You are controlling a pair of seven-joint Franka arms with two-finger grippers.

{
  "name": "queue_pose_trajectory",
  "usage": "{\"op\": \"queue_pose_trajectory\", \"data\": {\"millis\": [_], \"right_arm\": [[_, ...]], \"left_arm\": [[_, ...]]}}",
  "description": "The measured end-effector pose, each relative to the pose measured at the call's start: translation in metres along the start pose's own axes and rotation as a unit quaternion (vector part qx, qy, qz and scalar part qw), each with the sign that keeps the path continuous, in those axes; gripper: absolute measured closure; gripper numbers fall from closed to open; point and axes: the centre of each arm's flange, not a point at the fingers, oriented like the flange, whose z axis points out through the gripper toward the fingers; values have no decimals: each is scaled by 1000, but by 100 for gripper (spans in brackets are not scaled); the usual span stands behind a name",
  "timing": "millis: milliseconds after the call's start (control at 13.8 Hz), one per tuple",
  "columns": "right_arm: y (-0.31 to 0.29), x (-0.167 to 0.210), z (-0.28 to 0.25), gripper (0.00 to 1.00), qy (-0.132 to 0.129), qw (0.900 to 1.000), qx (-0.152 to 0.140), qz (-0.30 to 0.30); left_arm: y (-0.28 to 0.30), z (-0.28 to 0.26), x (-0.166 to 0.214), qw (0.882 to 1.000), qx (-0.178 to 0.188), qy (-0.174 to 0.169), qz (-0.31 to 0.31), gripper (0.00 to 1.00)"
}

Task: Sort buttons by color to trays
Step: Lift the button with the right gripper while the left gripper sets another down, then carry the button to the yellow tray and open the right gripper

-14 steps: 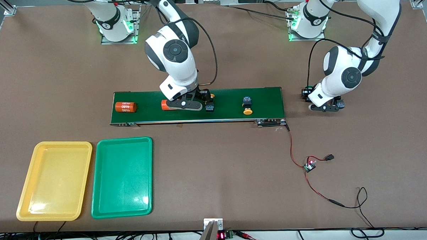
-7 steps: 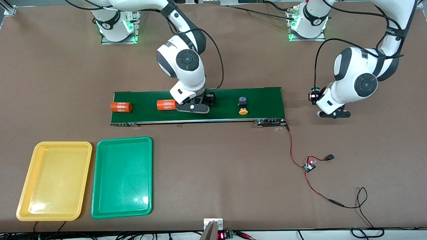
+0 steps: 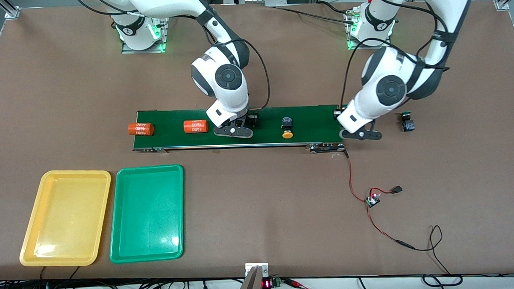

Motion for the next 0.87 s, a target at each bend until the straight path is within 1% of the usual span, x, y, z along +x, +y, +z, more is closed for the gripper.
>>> {"op": "queue_pose_trajectory", "data": {"millis": [73, 218, 363, 508, 581, 726, 798, 871], "right_arm": [[0, 0, 0, 34, 0, 1000, 0, -4], [0, 0, 0, 56, 0, 1000, 0, -11], [1, 0, 1, 57, -1, 1000, -1, -18], [6, 6, -2, 57, -2, 1000, -4, -31], [15, 16, -10, 57, -6, 999, -10, -32], [59, 56, -54, 57, -19, 999, -20, -42], [96, 82, -84, 57, -27, 998, -18, -49], [144, 109, -115, 57, -34, 998, -11, -54]], "left_arm": [[8, 2, 1, 1000, -6, 8, 3, 59], [19, 11, 7, 999, -19, 28, 9, 59], [28, 21, 12, 999, -30, 40, 13, 59], [35, 30, 12, 999, -34, 38, 11, 59], [37, 32, 12, 999, -34, 36, 9, 55], [37, 30, 13, 999, -35, 38, 8, 37], [37, 24, 15, 998, -37, 44, 6, 26], [36, 14, 18, 998, -38, 52, 4, 20]]}}
